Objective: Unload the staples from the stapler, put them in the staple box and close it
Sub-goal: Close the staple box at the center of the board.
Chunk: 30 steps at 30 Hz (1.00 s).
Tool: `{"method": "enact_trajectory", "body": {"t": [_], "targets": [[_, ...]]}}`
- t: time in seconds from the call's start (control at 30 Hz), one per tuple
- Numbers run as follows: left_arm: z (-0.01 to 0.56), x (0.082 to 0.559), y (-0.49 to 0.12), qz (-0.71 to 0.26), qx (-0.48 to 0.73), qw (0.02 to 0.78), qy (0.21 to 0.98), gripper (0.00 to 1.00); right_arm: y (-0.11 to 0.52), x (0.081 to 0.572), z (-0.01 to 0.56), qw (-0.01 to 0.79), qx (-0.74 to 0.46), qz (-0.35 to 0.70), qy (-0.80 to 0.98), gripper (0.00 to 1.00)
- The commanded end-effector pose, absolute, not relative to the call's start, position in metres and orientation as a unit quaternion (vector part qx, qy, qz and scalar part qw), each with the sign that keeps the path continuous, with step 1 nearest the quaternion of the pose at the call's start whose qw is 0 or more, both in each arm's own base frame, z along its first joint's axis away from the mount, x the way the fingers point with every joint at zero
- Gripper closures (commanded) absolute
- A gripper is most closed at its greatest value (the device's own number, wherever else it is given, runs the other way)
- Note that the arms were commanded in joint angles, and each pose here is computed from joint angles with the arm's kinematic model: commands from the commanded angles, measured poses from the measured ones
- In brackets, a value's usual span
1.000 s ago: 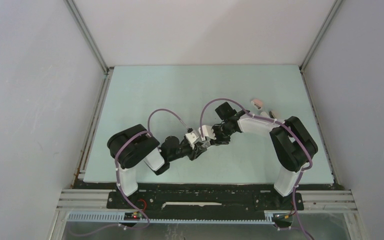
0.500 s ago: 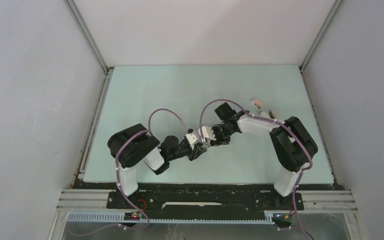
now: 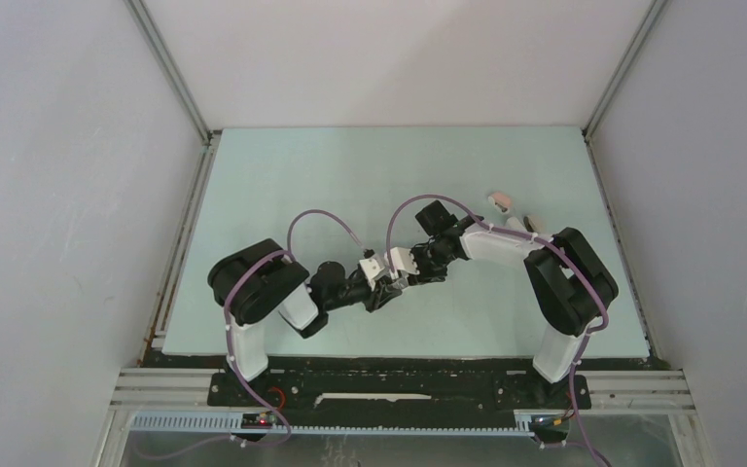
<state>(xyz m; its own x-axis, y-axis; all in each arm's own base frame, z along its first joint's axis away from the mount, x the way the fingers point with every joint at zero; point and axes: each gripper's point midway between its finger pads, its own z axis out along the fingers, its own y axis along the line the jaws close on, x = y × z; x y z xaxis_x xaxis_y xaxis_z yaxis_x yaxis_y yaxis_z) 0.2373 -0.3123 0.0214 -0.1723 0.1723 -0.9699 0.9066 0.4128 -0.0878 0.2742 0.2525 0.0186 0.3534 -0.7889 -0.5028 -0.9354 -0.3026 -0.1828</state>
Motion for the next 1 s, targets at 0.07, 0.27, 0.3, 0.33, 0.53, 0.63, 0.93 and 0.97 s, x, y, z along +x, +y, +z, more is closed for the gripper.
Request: {"method": "enact_trajectory", "body": {"t": [0.07,0.27,0.3,0.33,0.53,0.63,0.93,0.97], "targets": [[0.0328,0.2317,-0.3251,-0.399,0.428,0.503,0.637,0.62,0.2579,0.2677,0.0165,0.224,-0.804,0.159,0.527,0.54],[0.0323,0.2328,-0.3234,-0.406,0.428,0.498,0.636,0.62,0.2574,0.2658,0.0161,0.221,-0.806,0.161,0.525,0.54],[0.0329,0.2334,-0.3235,-0.407,0.428,0.498,0.635,0.62,0.2576,0.2658,0.0162,0.222,-0.806,0.161,0.525,0.53],[0.0329,0.2340,-0.3236,-0.408,0.428,0.498,0.635,0.62,0.2574,0.2654,0.0161,0.221,-0.806,0.161,0.525,0.53],[0.0321,0.2352,-0.3277,-0.414,0.428,0.493,0.634,0.62,0.2564,0.2625,0.0149,0.215,-0.809,0.163,0.523,0.51],[0.0318,0.2348,-0.3287,-0.416,0.429,0.491,0.633,0.63,0.2574,0.2623,0.0150,0.215,-0.810,0.161,0.521,0.51],[0.0289,0.2307,-0.3300,-0.430,0.428,0.478,0.635,0.63,0.2580,0.2629,0.0135,0.215,-0.810,0.157,0.523,0.53],[0.0283,0.2303,-0.3298,-0.432,0.427,0.476,0.636,0.63,0.2577,0.2630,0.0135,0.217,-0.810,0.156,0.522,0.53]]}}
